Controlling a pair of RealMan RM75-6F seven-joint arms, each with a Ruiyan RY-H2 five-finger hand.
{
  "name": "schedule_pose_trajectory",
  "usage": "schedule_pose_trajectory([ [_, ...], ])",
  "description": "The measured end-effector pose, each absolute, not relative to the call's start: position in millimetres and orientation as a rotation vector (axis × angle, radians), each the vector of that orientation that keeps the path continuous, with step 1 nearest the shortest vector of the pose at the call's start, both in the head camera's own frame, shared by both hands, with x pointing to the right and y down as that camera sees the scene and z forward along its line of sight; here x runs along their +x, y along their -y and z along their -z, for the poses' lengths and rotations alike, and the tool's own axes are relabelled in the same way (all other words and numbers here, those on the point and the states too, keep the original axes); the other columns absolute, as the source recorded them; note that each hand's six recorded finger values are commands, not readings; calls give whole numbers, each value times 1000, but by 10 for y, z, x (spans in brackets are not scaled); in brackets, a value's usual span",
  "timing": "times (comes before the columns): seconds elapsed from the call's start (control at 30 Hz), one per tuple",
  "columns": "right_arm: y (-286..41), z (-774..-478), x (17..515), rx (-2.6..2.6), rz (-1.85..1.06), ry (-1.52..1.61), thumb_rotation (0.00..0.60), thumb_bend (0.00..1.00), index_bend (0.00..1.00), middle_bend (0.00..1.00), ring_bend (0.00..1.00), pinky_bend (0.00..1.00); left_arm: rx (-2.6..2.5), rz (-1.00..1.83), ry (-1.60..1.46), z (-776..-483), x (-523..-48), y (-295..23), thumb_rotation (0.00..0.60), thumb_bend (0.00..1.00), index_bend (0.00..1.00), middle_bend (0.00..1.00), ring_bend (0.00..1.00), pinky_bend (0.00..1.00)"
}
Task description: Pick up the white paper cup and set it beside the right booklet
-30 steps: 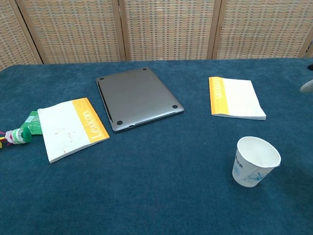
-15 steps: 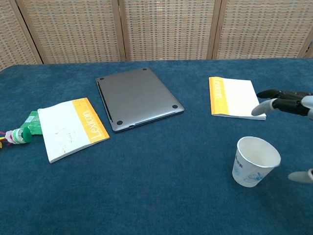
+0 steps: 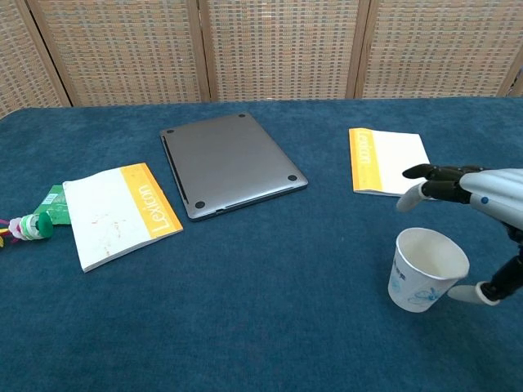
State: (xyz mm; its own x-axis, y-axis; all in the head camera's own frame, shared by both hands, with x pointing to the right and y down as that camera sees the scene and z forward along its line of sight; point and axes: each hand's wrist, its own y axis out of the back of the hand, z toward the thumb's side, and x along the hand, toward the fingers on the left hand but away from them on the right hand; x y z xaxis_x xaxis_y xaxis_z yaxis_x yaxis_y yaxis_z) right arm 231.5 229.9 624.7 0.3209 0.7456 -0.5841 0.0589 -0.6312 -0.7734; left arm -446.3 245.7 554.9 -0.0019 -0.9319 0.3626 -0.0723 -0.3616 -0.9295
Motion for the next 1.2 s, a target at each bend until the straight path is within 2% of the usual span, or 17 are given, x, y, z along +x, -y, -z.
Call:
schedule_pose_trajectory([
  [0.37, -2213, -6338, 2217, -1906, -1380, 652, 600, 326, 249, 0, 0, 0, -1527, 1460, -1062, -5574, -4444, -2463, 600, 146, 0, 0, 0, 0],
  [0.73, -2199, -6447, 2187, -1845, -1450, 584, 600, 325, 307, 0, 0, 0, -1531, 1457, -1063, -5573, -4441, -2462, 600, 146, 0, 0, 0, 0],
  [0.93, -2167, -6521, 2199, -1836, -1480, 589, 600, 326, 404, 0, 0, 0, -1533, 1457, -1061, -5578, -4438, -2464, 600, 146, 0, 0, 0, 0],
  [1.2, -2152, -6494, 2142, -1861, -1450, 630, 600, 326, 438, 0, 0, 0, -1536, 1459, -1058, -5589, -4430, -2467, 600, 147, 0, 0, 0, 0],
])
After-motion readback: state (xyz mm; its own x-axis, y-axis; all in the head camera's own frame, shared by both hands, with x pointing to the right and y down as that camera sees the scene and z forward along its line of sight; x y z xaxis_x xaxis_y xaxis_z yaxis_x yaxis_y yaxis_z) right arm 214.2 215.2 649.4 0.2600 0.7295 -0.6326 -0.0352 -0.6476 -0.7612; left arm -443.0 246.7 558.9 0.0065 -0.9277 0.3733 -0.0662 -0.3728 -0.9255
